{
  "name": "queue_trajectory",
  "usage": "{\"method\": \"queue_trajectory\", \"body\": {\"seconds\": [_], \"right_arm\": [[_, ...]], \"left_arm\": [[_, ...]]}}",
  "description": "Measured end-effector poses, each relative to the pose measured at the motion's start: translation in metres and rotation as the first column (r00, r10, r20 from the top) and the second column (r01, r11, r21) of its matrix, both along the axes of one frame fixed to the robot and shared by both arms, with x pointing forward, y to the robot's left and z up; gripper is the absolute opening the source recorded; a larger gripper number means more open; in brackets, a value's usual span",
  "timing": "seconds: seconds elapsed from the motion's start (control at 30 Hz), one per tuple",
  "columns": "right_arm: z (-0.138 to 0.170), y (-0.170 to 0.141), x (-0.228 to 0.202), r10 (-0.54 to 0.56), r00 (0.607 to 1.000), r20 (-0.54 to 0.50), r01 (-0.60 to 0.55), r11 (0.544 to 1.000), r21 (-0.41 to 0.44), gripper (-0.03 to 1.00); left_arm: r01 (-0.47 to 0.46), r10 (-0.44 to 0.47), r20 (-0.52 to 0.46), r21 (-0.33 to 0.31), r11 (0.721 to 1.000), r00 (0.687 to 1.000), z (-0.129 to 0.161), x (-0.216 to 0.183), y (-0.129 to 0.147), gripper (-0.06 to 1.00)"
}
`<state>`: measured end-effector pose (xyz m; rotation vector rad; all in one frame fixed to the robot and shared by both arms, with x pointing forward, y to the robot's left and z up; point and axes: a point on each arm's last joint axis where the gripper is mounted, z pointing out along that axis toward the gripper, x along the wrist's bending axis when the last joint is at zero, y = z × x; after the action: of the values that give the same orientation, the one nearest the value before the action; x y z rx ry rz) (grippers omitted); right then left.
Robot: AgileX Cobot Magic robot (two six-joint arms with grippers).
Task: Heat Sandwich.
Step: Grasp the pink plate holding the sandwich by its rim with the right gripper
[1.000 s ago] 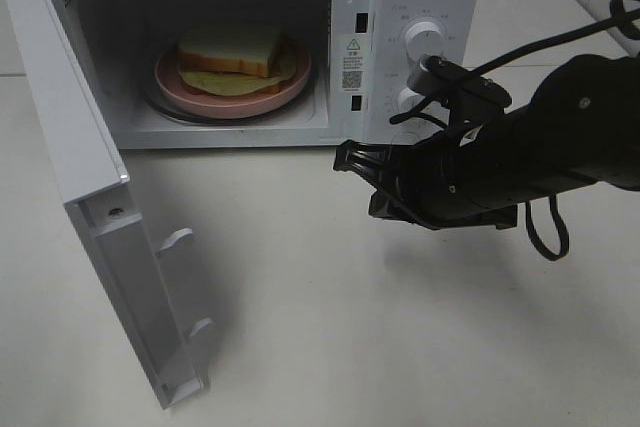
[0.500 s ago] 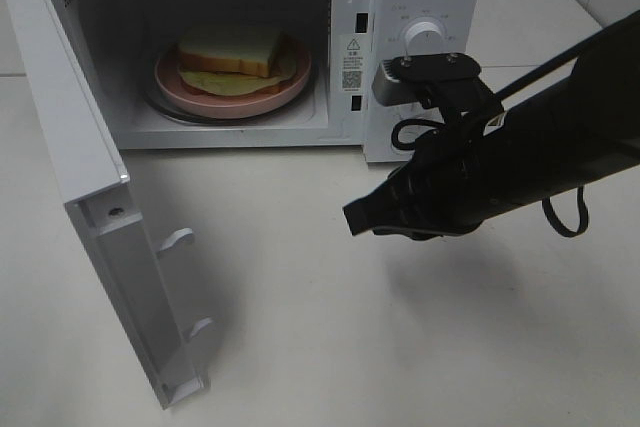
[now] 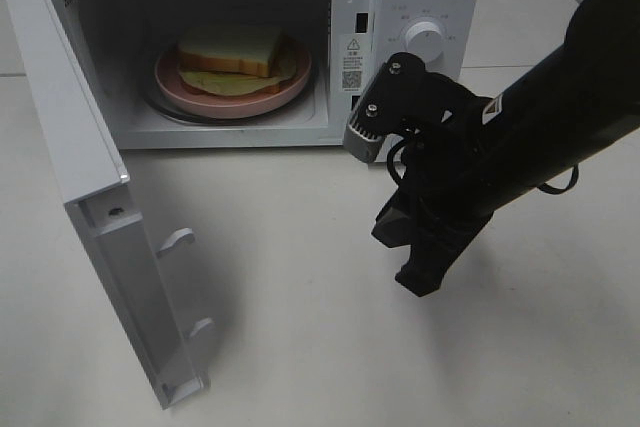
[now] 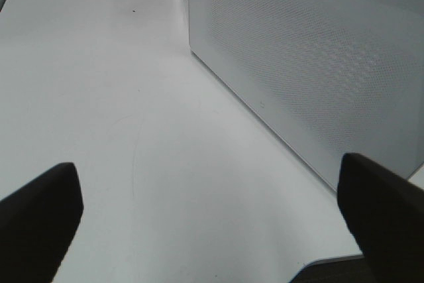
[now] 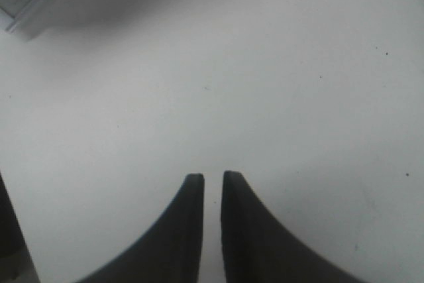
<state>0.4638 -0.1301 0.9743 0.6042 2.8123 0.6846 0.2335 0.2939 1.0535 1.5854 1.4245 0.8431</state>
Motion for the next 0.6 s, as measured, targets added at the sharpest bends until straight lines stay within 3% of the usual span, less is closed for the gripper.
{"method": "queue_trajectory", "body": {"seconds": [0.13,0.3,0.47,0.57,0.6], "right_arm": [[0.011,0.002,0.004,0.187,0.981,0.055,-0.182,0.98,-0.082,0.14],[0.018,0.003,0.007,0.276,0.958,0.079,-0.265,0.955,-0.131,0.16],[0.034,0.004,0.015,0.361,0.926,0.113,-0.335,0.921,-0.2,0.28],[0.039,0.005,0.018,0.368,0.921,0.131,-0.337,0.918,-0.208,0.51],[0.039,0.005,0.018,0.368,0.921,0.131,-0.337,0.918,-0.208,0.51]], "left_arm": [[0.0,0.0,0.0,0.0,1.0,1.0,0.0,0.0,0.0,0.99],[0.0,0.0,0.0,0.0,1.0,1.0,0.0,0.0,0.0,0.99],[0.0,0.0,0.0,0.0,1.0,1.0,0.0,0.0,0.0,0.99],[0.0,0.0,0.0,0.0,1.0,1.0,0.0,0.0,0.0,0.99],[0.0,0.0,0.0,0.0,1.0,1.0,0.0,0.0,0.0,0.99]]}}
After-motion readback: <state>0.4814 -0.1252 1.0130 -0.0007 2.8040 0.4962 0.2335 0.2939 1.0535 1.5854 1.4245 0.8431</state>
